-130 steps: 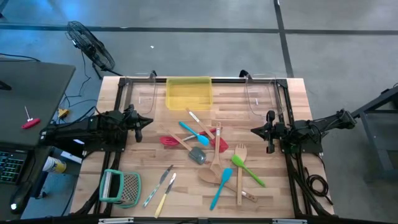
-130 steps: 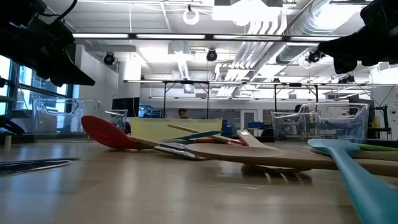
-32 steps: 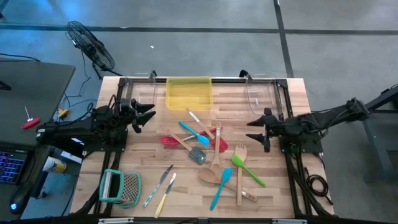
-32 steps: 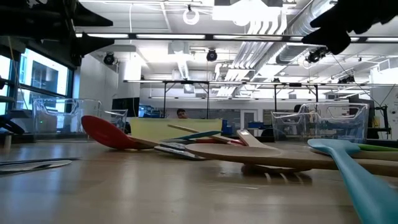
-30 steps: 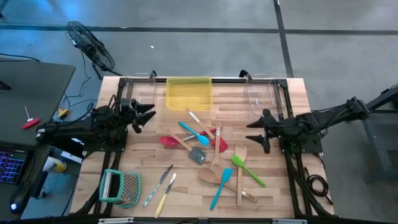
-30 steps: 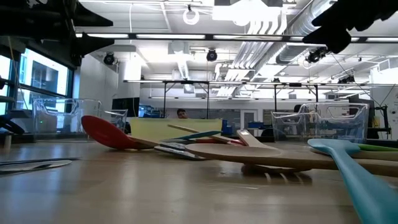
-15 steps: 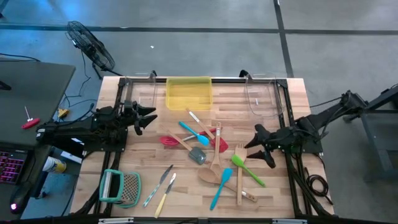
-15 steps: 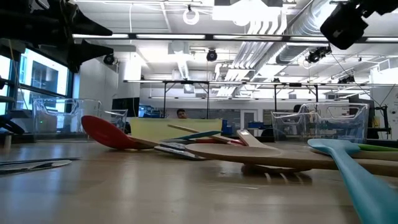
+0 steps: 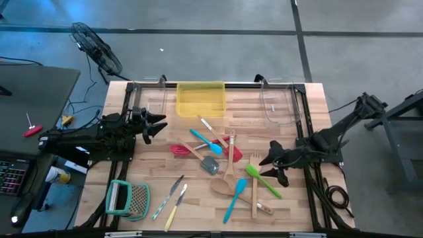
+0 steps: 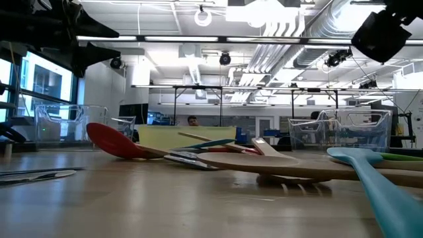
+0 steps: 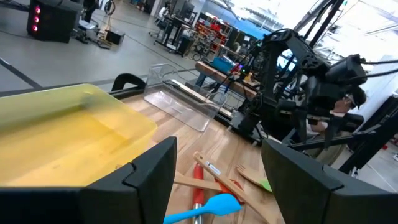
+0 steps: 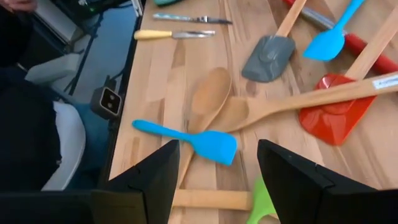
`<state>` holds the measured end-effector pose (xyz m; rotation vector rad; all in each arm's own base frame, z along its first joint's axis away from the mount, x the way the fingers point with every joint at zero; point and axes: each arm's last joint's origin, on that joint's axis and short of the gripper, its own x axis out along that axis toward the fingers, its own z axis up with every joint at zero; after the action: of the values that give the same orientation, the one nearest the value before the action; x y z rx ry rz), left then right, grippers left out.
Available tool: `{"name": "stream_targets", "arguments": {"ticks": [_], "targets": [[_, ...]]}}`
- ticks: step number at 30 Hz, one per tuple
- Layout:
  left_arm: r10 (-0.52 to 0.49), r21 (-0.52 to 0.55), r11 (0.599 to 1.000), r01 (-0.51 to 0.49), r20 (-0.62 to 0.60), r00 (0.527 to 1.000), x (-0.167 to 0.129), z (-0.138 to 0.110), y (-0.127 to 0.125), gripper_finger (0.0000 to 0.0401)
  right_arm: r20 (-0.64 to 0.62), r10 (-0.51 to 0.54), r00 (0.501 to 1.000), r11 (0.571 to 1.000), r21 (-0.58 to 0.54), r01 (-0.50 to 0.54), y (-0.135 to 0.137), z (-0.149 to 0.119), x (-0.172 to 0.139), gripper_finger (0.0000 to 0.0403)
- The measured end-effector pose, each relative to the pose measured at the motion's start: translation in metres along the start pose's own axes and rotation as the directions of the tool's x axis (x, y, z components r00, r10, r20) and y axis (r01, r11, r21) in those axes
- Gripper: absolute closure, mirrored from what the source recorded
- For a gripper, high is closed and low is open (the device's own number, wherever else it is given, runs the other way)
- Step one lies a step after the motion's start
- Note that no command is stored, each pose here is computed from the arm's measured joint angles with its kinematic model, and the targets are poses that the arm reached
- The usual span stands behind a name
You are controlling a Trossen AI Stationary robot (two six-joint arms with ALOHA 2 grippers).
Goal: Pick & Place Kitchen Items
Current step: Put the green spatula into the yellow bin
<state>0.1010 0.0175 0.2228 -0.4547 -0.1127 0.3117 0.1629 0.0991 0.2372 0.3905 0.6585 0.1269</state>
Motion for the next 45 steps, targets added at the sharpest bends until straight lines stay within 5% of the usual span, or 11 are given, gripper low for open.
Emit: {"name": "stream_targets", "arguments": {"ticks": [16, 45], "targets": [[0.005, 0.003, 1.000, -0.005, -0.010, 1.000, 0.000, -0.001, 0.000, 0.0169, -0.116, 0.021, 0.993, 0.989, 0.147, -0.003, 0.006, -0.012, 0.013, 0.0190], [0.022, 0.012, 1.000, -0.021, -0.034, 0.999, 0.000, -0.003, 0.002, 0.0169, -0.458, -0.172, 0.872, 0.975, 0.048, 0.217, -0.007, -0.055, 0.068, 0.0190]]}}
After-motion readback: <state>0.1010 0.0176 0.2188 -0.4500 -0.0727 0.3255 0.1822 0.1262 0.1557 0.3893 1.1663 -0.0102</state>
